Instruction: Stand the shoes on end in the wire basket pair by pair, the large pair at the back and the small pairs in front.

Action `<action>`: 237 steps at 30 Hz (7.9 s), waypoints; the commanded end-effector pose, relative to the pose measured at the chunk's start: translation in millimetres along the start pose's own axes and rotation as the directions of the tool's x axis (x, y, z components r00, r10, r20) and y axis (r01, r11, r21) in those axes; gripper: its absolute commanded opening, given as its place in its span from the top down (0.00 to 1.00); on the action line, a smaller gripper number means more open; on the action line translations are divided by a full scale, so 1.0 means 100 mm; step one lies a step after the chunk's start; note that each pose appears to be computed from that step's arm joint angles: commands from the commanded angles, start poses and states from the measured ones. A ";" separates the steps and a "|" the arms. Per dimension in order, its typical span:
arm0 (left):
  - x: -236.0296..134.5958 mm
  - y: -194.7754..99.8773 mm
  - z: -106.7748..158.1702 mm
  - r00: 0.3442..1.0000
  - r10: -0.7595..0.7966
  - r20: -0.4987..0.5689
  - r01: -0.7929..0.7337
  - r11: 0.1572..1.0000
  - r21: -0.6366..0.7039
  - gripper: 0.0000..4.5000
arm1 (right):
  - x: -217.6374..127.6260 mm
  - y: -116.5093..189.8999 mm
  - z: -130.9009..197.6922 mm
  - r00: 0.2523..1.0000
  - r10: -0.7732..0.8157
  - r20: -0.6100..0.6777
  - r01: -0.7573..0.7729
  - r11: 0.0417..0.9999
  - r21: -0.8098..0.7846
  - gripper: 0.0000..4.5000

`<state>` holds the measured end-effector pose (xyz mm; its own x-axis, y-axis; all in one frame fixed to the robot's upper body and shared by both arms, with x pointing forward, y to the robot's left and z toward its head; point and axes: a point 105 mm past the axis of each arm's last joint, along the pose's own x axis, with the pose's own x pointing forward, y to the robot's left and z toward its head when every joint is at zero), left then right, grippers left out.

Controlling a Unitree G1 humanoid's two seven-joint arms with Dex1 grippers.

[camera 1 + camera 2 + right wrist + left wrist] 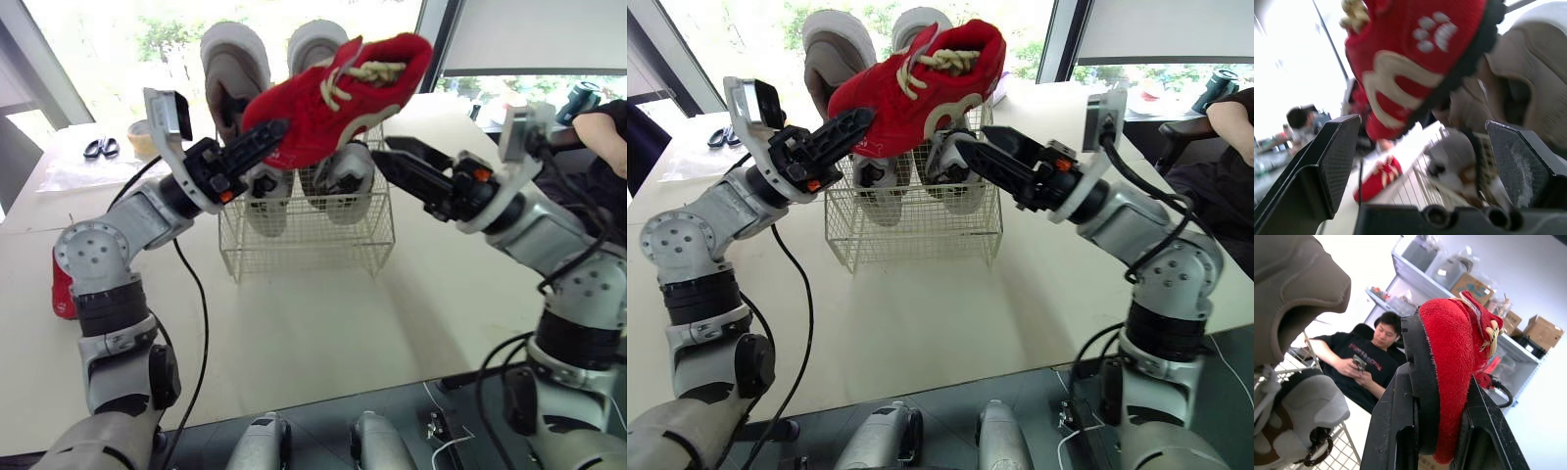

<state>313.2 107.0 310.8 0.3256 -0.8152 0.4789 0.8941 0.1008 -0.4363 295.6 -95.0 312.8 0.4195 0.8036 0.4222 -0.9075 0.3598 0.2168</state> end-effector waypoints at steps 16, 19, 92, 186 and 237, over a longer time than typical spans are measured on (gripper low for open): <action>0.04 -0.06 0.03 1.000 -0.014 0.027 0.012 0.997 0.071 0.95 | 0.26 0.29 0.20 0.988 0.101 0.120 -0.102 0.995 -0.002 0.62; 0.05 -0.06 0.00 1.000 -0.009 0.012 0.008 0.996 0.093 0.95 | 0.27 0.30 0.20 0.987 0.106 0.123 -0.106 0.994 -0.002 0.90; -1.97 0.49 1.40 0.334 0.885 0.324 -0.868 0.155 0.472 0.00 | 0.09 0.27 0.39 0.794 0.101 -0.599 -0.569 0.470 -0.674 0.01; -0.49 -0.01 -0.11 0.788 0.257 0.560 -0.613 0.241 0.752 0.99 | 0.15 0.07 0.23 0.761 0.033 -0.648 -0.566 0.523 -0.638 0.00; -1.28 -0.16 -0.72 0.855 0.342 0.389 -0.467 0.181 0.866 0.00 | -0.08 -0.13 0.23 0.802 -0.062 -0.594 -0.460 0.569 -0.681 0.00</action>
<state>241.8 174.1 186.6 0.7297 -0.3986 0.5555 0.2048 0.9026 0.3787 311.2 -109.3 309.0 0.3447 0.9056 -0.2473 -0.7772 0.1275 -0.6162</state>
